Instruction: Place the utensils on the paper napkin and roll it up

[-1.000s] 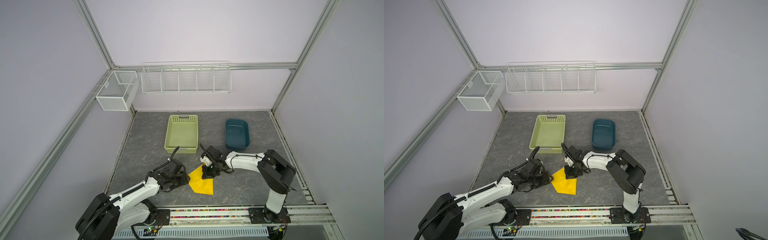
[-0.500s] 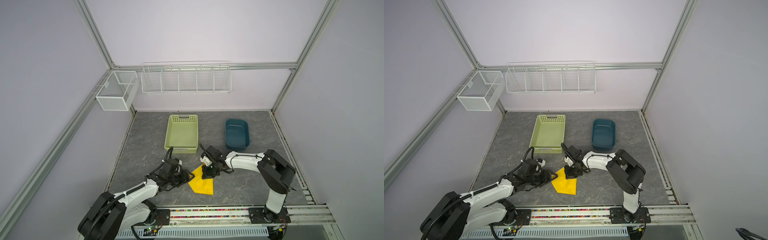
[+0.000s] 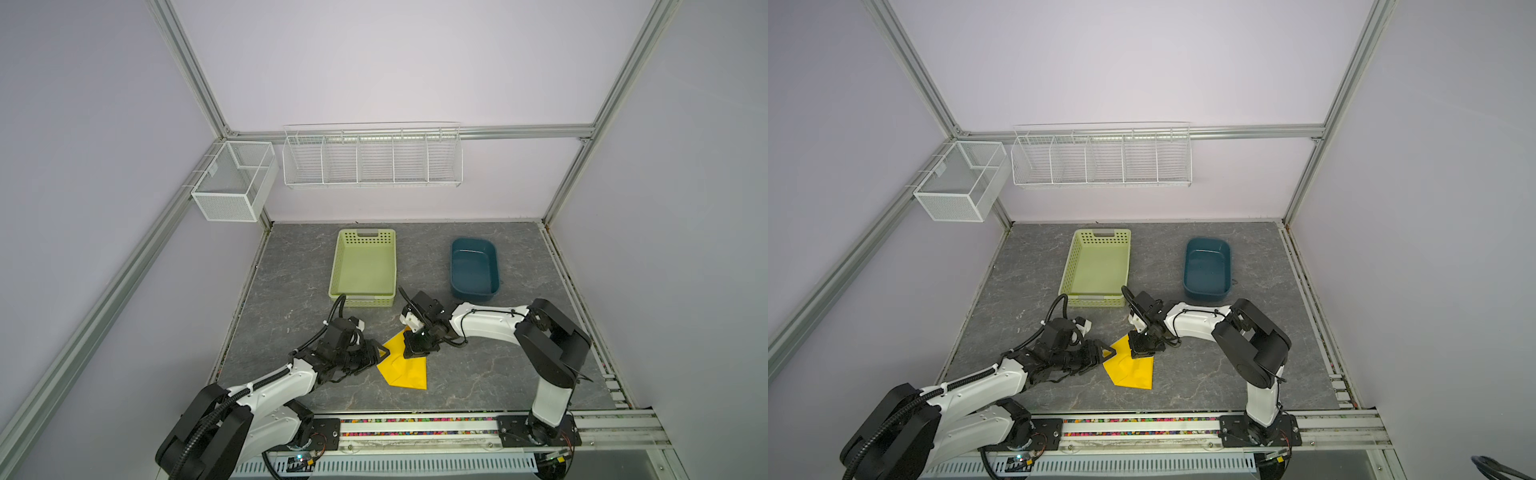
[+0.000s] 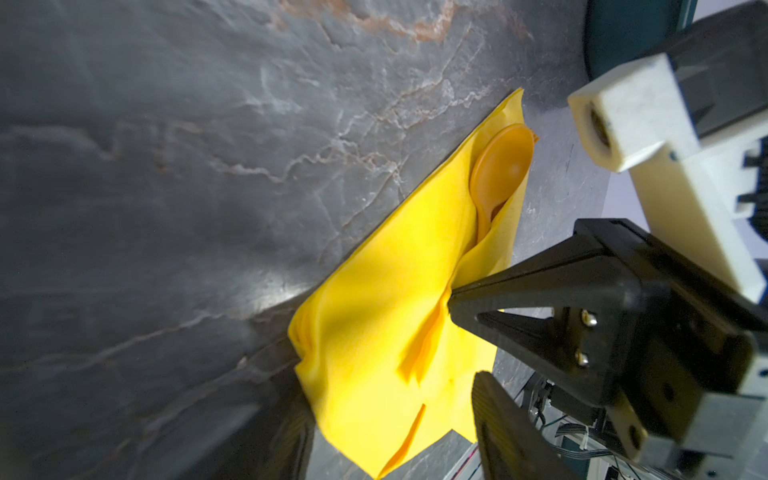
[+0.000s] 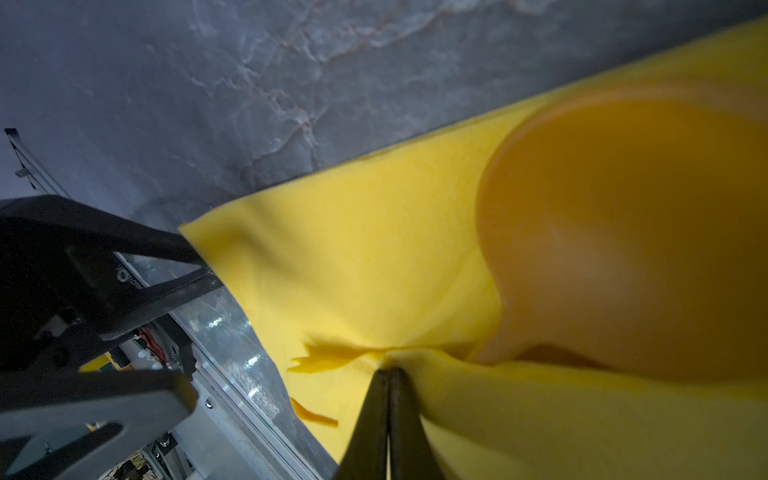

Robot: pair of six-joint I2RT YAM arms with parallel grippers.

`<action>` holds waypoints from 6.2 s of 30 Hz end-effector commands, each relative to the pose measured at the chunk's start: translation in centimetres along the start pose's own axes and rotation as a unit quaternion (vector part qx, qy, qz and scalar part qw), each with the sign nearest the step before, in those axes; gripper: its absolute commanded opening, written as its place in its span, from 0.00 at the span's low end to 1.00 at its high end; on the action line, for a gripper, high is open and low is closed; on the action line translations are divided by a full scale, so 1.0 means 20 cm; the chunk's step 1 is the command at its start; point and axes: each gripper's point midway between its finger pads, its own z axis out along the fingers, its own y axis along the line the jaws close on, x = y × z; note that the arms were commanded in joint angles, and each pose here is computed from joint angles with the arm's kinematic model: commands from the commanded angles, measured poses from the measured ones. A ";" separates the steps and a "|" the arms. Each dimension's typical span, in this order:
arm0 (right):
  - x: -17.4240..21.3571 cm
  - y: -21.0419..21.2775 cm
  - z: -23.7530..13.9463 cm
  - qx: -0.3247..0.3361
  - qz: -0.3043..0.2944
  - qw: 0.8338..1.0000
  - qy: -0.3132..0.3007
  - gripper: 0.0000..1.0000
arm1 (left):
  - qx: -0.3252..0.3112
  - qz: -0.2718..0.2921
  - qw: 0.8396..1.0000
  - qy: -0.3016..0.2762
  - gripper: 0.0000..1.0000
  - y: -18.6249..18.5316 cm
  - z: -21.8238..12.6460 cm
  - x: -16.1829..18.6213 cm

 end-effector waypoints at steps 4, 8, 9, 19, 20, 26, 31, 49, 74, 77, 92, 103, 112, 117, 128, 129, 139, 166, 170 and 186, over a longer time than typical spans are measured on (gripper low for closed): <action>0.09 -0.12 0.06 0.049 0.016 0.998 0.034 0.08 | -0.059 0.006 0.998 0.004 0.50 0.11 0.01 0.00; 0.08 -0.12 0.06 0.051 0.016 0.998 0.032 0.08 | -0.073 0.019 0.997 0.010 0.39 0.11 0.01 -0.01; 0.07 -0.11 0.07 0.050 0.015 0.998 0.031 0.08 | -0.075 0.021 0.997 0.010 0.36 0.11 0.02 -0.02; -0.03 -0.09 0.08 0.053 0.013 0.998 0.017 0.07 | -0.074 0.035 0.997 -0.009 0.16 0.06 0.00 -0.08; -0.04 -0.09 0.08 0.053 0.012 0.998 0.016 0.07 | -0.075 0.037 0.996 -0.011 0.15 0.06 0.00 -0.08; -0.05 -0.12 0.09 0.058 0.018 0.998 0.016 0.07 | -0.071 0.045 0.996 -0.033 0.10 0.01 -0.04 -0.13; -0.05 -0.14 0.08 0.062 0.024 0.998 0.015 0.07 | -0.051 0.056 0.996 -0.052 0.10 -0.07 -0.09 -0.17; -0.05 -0.15 0.09 0.056 0.030 0.998 0.011 0.06 | -0.016 0.083 0.996 -0.002 0.31 -0.11 0.00 -0.11; -0.04 -0.15 0.09 0.054 0.032 0.998 0.014 0.07 | 0.001 0.090 0.996 0.006 0.60 -0.02 -0.01 -0.01; -0.04 -0.15 0.09 0.054 0.032 0.998 0.014 0.07 | 0.000 0.093 0.996 0.007 0.62 -0.02 -0.01 0.00; -0.04 -0.15 0.10 0.054 0.033 0.998 0.015 0.07 | 0.009 0.066 0.997 0.039 0.52 0.05 0.08 0.09; -0.04 -0.16 0.09 0.055 0.034 0.998 0.015 0.07 | -0.074 0.064 0.995 0.007 0.47 0.18 0.04 0.08; -0.04 -0.15 0.10 0.054 0.033 0.998 0.016 0.07 | -0.060 0.064 0.996 0.014 0.21 0.14 0.05 0.07; -0.03 -0.16 0.10 0.057 0.036 0.998 0.016 0.06 | -0.025 0.066 0.998 0.003 0.08 0.02 0.03 0.03; -0.02 -0.19 0.12 0.058 0.050 0.997 0.015 0.07 | 0.063 0.069 0.996 -0.017 0.03 -0.25 -0.05 -0.03; -0.02 -0.19 0.12 0.058 0.051 0.997 0.015 0.06 | 0.064 0.067 0.996 -0.012 0.03 -0.25 -0.04 -0.03; -0.02 -0.19 0.11 0.060 0.048 0.997 0.015 0.06 | 0.038 0.059 0.997 0.009 0.38 -0.15 0.02 0.02; -0.03 -0.17 0.10 0.060 0.043 0.997 0.017 0.07 | 0.013 0.007 1.000 0.016 0.40 -0.03 0.16 0.09; -0.03 -0.17 0.10 0.060 0.042 0.997 0.018 0.06 | -0.015 0.010 1.000 0.009 0.34 0.00 0.16 0.07; -0.03 -0.16 0.09 0.058 0.041 0.997 0.018 0.07 | -0.036 -0.002 0.999 0.008 0.13 0.06 0.22 0.06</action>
